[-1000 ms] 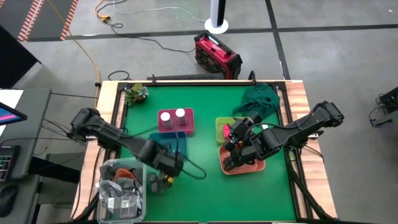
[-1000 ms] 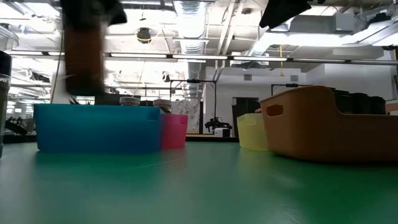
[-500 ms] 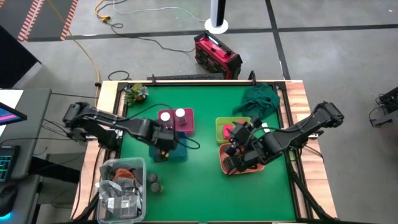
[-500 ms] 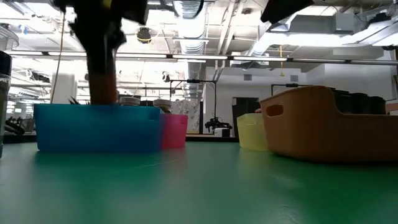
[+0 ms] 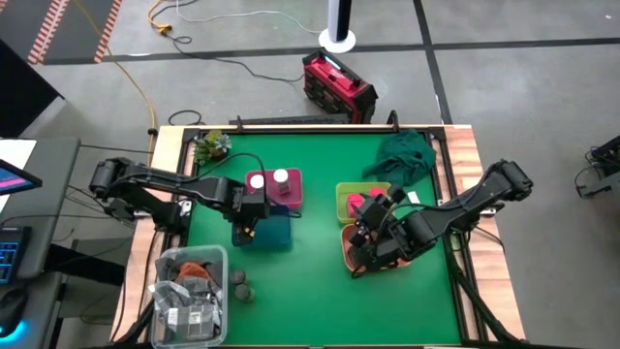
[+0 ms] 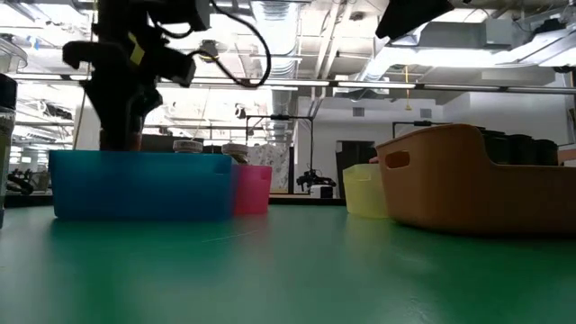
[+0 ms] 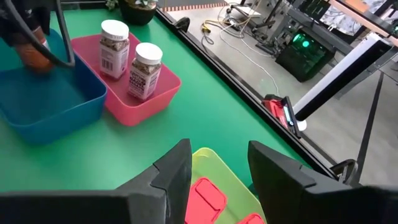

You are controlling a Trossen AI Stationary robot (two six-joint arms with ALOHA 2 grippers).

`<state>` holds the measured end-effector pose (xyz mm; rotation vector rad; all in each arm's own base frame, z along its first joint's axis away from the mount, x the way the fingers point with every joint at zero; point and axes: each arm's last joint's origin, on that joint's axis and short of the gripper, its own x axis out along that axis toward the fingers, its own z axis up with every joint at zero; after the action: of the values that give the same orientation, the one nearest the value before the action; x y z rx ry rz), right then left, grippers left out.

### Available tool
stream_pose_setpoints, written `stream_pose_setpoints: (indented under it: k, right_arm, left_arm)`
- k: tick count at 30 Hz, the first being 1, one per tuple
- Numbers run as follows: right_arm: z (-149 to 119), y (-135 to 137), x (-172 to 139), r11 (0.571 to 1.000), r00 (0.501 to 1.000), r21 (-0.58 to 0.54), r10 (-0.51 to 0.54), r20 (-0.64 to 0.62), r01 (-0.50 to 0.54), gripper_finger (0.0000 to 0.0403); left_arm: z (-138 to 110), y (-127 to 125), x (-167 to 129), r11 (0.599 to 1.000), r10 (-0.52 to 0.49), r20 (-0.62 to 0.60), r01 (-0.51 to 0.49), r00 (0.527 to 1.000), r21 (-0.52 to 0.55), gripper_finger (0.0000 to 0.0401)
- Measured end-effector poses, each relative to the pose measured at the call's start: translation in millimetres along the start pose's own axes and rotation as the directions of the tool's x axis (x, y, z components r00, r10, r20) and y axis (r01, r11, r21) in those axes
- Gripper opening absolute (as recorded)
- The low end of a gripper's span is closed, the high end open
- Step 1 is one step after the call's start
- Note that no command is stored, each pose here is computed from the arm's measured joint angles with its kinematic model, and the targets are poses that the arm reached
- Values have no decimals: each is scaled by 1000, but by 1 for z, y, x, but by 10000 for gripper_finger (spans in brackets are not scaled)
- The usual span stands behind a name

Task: Sort spices by type
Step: Put the right black seasoning bottle into the blue bin

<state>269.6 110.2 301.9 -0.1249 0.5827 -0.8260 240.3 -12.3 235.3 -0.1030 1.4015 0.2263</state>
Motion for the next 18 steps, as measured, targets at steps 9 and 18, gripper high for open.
stream_pose_setpoints:
  k: [9,18]
  right_arm:
    - [0,0,0,1000,1000,3,1,1,-1,185]
    - [0,0,0,1000,1000,5,2,2,-2,185]
  left_arm:
    - [-1,0,4,1000,-6,4,6,1000,-9,262]
    - [3,3,-13,998,64,6,-64,998,-22,319]
